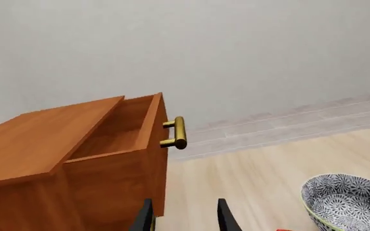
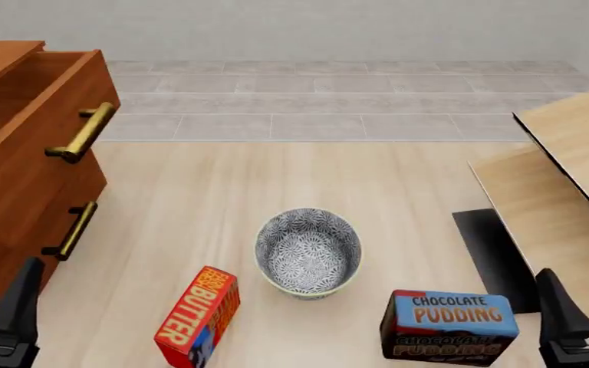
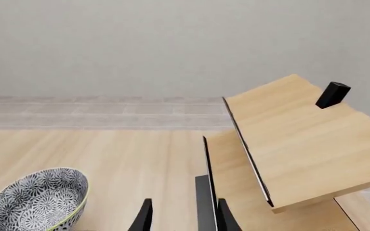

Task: Close the top drawer of the cabinet.

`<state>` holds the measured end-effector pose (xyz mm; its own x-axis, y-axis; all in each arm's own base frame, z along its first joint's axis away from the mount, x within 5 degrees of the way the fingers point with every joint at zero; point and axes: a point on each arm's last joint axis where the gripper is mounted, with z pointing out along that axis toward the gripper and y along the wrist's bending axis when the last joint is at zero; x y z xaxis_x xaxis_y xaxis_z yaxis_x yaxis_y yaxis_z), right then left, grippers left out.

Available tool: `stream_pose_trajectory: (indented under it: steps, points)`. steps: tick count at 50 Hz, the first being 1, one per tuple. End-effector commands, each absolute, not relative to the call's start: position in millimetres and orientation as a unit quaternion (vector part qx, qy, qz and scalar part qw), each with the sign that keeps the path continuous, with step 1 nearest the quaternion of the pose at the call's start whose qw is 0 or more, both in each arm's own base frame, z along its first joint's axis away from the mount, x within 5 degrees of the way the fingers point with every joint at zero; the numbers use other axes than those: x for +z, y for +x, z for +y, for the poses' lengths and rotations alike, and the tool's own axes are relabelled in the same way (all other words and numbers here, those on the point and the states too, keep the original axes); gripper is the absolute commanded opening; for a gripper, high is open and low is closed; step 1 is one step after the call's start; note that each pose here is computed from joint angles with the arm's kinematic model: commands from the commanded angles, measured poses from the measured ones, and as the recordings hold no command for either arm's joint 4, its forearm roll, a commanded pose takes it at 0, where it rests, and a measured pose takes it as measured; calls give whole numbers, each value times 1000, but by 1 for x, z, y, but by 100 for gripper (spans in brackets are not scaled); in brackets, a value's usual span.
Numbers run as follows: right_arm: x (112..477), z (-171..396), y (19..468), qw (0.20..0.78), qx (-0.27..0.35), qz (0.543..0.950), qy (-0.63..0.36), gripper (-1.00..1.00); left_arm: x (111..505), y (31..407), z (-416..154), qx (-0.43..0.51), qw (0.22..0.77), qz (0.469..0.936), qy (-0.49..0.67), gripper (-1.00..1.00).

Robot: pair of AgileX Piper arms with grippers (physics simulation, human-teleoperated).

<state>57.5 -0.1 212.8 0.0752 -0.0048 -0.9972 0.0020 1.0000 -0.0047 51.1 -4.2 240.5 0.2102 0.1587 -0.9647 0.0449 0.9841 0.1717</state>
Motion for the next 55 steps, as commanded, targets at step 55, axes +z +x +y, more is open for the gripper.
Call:
stream_pose_trajectory:
  steps: [55]
  points:
    - [213,2,56,734,10,679,-16,100,238,116,-29,243,787,486,294,100]
